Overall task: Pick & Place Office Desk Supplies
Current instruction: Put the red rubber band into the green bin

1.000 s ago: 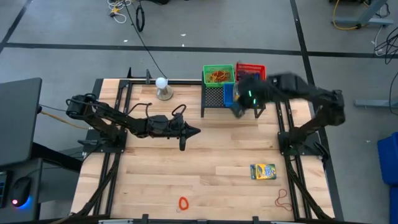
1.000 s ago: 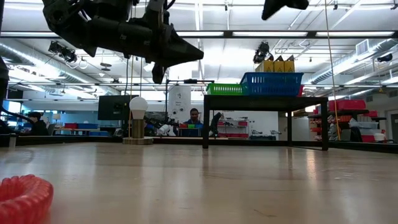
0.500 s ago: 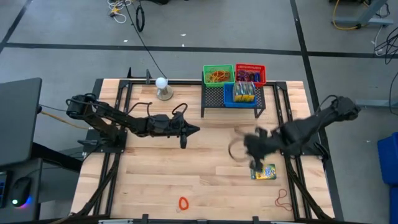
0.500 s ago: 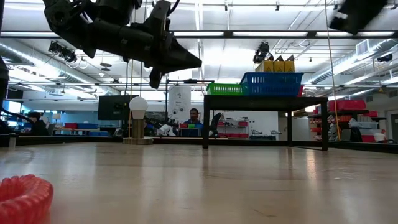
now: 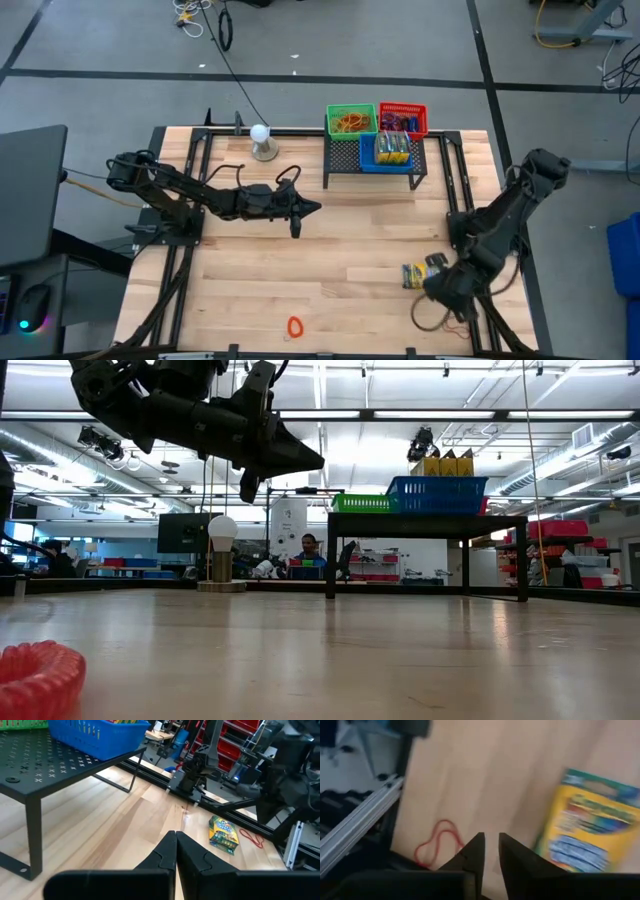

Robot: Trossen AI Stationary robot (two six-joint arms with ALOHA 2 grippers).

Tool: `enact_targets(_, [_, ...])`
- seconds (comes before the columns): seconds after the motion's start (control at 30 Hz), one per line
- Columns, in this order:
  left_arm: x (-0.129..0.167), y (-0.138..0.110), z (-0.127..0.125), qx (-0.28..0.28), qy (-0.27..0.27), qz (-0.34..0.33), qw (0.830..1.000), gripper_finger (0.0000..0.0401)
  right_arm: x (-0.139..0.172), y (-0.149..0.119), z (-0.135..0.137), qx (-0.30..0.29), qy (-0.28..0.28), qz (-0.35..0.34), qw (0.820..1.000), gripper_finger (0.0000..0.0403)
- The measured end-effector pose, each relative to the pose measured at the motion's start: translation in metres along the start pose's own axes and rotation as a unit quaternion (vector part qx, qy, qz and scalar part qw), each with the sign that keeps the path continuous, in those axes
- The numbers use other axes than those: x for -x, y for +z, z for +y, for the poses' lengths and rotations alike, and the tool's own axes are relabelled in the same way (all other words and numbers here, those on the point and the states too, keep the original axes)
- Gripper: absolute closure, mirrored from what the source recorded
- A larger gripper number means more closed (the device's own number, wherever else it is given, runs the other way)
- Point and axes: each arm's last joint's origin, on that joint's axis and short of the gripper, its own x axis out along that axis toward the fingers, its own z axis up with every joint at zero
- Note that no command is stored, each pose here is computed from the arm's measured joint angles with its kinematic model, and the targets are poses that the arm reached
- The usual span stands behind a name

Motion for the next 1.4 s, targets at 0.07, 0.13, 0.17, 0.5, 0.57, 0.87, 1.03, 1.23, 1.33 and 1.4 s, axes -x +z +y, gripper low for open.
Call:
enact_targets(0.07, [0.000,0.000,0.000,0.003,0.000,0.000,1.000,0.0394,-0.006,-0.005,0.007,0.027,0.015,-0.007,1.000,0.0333])
enact_targets(0.13, [0.000,0.000,0.000,0.003,0.000,0.000,1.000,0.0394,-0.011,-0.009,0.012,0.042,0.029,-0.012,0.999,0.0324])
enact_targets(0.17, [0.000,0.000,0.000,0.003,0.000,0.001,1.000,0.0394,-0.014,-0.011,0.014,0.048,0.037,-0.013,0.998,0.0320])
enact_targets(0.5, [0.000,-0.001,0.000,-0.002,0.002,0.005,1.000,0.0393,-0.047,-0.022,0.026,0.114,0.050,0.057,0.991,0.0306])
enact_targets(0.57, [0.000,-0.001,0.001,-0.003,0.003,0.007,1.000,0.0393,-0.055,-0.024,0.027,0.119,0.039,0.073,0.990,0.0306])
enact_targets(0.87, [0.000,-0.004,0.002,-0.007,0.009,0.022,1.000,0.0393,-0.084,-0.026,0.037,0.158,0.021,0.077,0.984,0.0307])
enact_targets(1.03, [0.000,-0.005,0.002,-0.007,0.010,0.024,1.000,0.0393,-0.093,-0.029,0.043,0.171,0.020,0.075,0.982,0.0307])
enact_targets(1.23, [0.000,-0.005,0.002,-0.008,0.010,0.024,1.000,0.0393,-0.096,-0.029,0.042,0.161,-0.007,0.068,0.985,0.0328])
enact_targets(1.33, [0.000,-0.005,0.002,-0.008,0.010,0.024,1.000,0.0393,-0.096,-0.029,0.042,0.160,-0.013,0.065,0.985,0.0353])
enact_targets(1.4, [0.000,-0.005,0.002,-0.008,0.010,0.024,1.000,0.0393,-0.096,-0.029,0.041,0.150,-0.017,0.064,0.987,0.0374])
